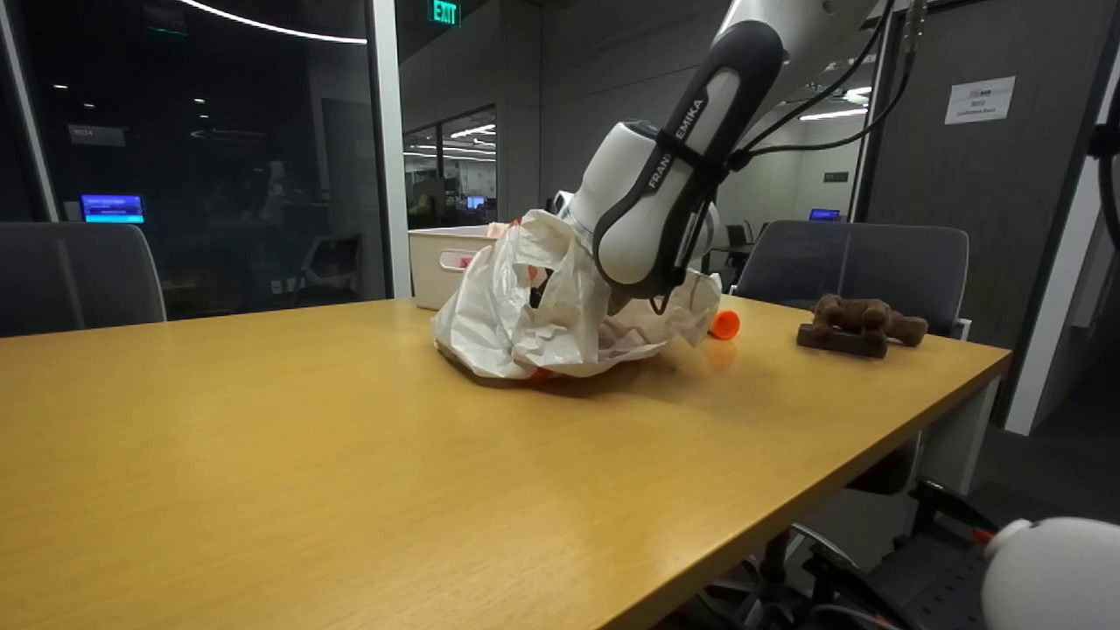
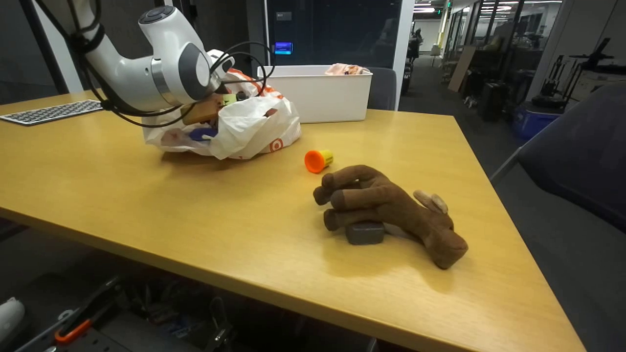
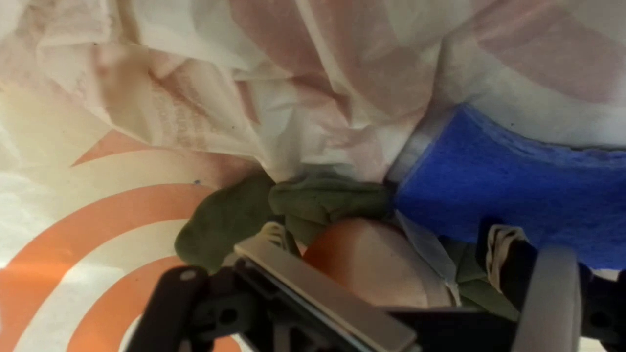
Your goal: Remove the items from the plastic bag and place them on the table.
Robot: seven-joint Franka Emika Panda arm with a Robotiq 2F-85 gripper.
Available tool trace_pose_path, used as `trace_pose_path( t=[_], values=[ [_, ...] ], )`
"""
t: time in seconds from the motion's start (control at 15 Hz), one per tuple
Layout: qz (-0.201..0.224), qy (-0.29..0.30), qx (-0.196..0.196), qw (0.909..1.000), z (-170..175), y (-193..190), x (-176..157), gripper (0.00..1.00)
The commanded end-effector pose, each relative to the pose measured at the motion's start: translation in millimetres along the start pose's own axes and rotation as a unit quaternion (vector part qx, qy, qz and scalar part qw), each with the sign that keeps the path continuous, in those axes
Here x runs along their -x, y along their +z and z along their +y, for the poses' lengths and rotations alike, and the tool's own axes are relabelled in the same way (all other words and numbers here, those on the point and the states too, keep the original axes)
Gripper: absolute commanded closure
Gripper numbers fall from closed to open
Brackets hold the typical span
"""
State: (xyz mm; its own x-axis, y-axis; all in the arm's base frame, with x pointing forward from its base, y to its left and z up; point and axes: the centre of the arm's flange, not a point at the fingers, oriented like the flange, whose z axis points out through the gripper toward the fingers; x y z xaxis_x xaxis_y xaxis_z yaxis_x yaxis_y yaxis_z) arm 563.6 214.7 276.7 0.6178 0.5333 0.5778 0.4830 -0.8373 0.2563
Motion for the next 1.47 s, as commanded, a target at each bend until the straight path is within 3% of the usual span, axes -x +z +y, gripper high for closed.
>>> trace_pose_path(
  t=[0.0, 0.6, 0.8, 1.27, 1.4],
  values=[
    [0.03, -0.011, 0.001, 0.9995, 3, 14, -15, 0.26],
    [0.052, -0.002, -0.001, 0.9987, 8, 12, -18, 0.95],
    [0.048, 0.003, 0.004, 0.9988, 13, 9, -17, 1.0],
    [0.041, 0.019, 0.008, 0.999, 26, -15, -24, 0.96],
    [0.016, 0.025, 0.006, 0.9995, 26, -26, -24, 0.96]
  ],
)
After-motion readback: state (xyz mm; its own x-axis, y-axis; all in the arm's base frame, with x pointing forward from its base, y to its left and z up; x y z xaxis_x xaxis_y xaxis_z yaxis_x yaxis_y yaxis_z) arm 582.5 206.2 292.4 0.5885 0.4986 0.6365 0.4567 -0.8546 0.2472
